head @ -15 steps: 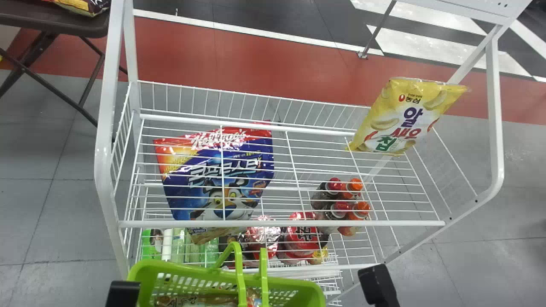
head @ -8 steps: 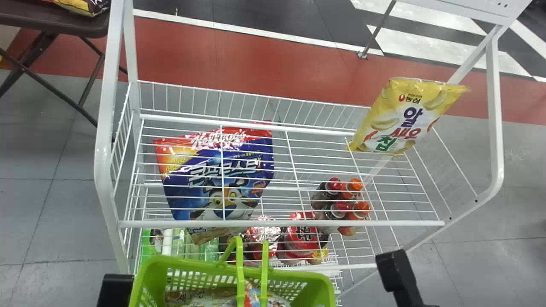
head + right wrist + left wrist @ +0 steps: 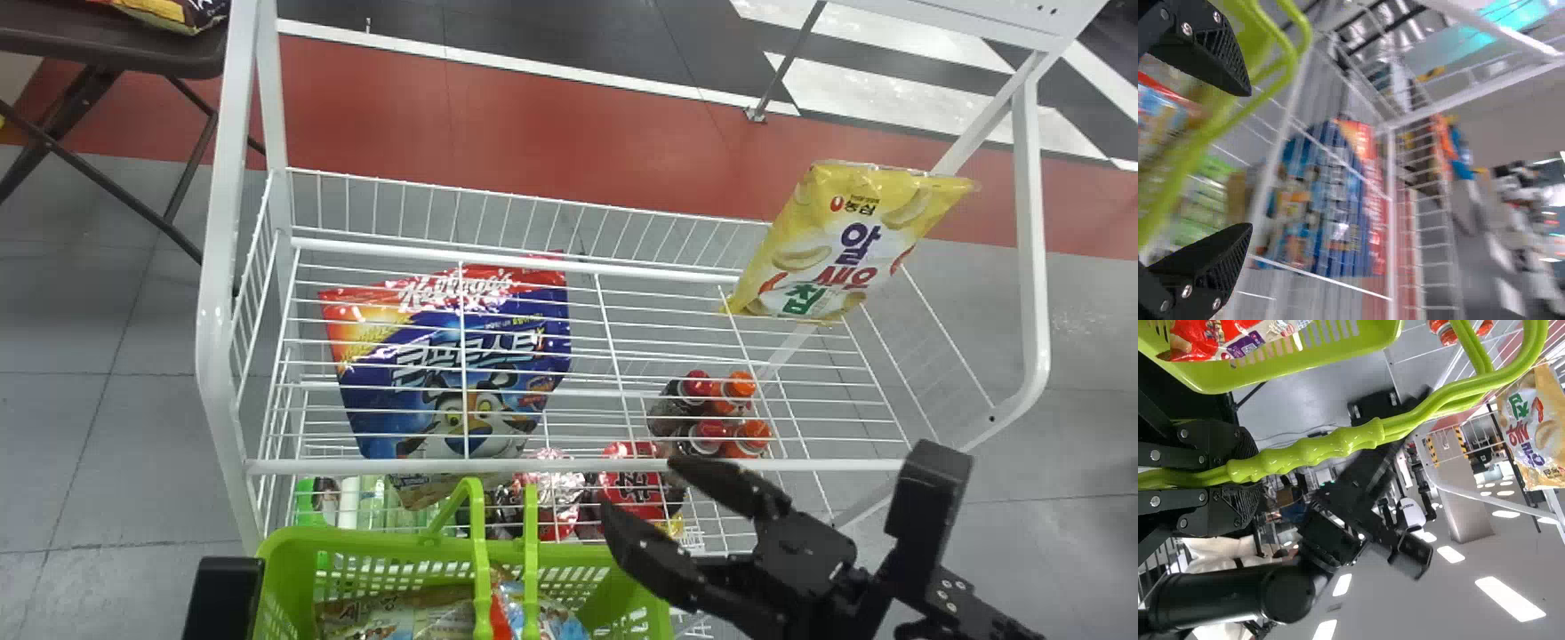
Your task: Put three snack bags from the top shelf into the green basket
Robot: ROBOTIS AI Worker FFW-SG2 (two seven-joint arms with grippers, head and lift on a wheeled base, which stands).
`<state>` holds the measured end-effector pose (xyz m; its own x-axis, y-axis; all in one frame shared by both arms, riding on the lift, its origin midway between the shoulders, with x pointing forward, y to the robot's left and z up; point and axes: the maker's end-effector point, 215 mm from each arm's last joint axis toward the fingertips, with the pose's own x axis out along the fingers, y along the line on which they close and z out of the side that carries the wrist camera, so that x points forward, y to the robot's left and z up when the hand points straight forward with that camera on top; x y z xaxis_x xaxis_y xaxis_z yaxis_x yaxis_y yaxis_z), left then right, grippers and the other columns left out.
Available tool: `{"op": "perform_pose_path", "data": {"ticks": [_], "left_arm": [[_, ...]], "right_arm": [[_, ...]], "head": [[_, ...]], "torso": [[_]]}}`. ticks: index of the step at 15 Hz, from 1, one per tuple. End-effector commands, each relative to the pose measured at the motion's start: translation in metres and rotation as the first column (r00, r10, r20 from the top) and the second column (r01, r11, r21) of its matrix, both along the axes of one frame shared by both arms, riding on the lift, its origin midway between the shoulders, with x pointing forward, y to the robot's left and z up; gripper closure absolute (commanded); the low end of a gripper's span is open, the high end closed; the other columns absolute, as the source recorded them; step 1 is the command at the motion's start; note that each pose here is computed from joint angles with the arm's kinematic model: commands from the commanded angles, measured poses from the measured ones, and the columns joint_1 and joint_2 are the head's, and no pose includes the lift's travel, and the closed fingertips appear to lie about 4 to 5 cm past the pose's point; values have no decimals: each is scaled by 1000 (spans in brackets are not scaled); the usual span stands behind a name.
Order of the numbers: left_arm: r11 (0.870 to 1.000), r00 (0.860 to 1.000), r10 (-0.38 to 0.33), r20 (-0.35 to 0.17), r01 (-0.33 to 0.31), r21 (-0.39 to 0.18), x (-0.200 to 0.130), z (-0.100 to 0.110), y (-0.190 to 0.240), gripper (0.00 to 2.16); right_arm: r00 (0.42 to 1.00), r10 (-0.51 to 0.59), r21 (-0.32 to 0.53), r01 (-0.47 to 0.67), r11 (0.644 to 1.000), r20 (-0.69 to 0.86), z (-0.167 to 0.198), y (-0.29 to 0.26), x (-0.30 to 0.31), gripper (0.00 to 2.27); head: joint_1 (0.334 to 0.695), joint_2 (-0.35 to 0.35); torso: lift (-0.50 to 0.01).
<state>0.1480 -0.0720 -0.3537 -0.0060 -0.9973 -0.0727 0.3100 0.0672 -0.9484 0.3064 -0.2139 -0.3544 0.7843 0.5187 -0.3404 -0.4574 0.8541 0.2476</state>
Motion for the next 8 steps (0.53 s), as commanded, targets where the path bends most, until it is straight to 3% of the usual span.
{"op": "perform_pose_path", "data": {"ticks": [1,3,5,8], "left_arm": [[1000,1000,-7,-1,7,-5,-1,1,-4,2142],[1000,1000,-17,-5,17,-4,-2,-1,-8,2142],[1000,1000,-21,-6,21,-6,-4,-1,-9,2142],[1000,1000,-27,-3,27,-8,-6,1,-10,2142]], "right_arm": [[980,-61,22,58,998,188,37,2,11,87],[947,-153,33,150,988,282,56,-3,14,87],[871,-239,37,248,968,429,85,-11,10,87],[859,-287,39,300,953,423,80,-17,9,87]], "head": [[695,-350],[695,-350],[695,-350],[695,-350]], "torso": [[-50],[-50],[-50],[-50]]}}
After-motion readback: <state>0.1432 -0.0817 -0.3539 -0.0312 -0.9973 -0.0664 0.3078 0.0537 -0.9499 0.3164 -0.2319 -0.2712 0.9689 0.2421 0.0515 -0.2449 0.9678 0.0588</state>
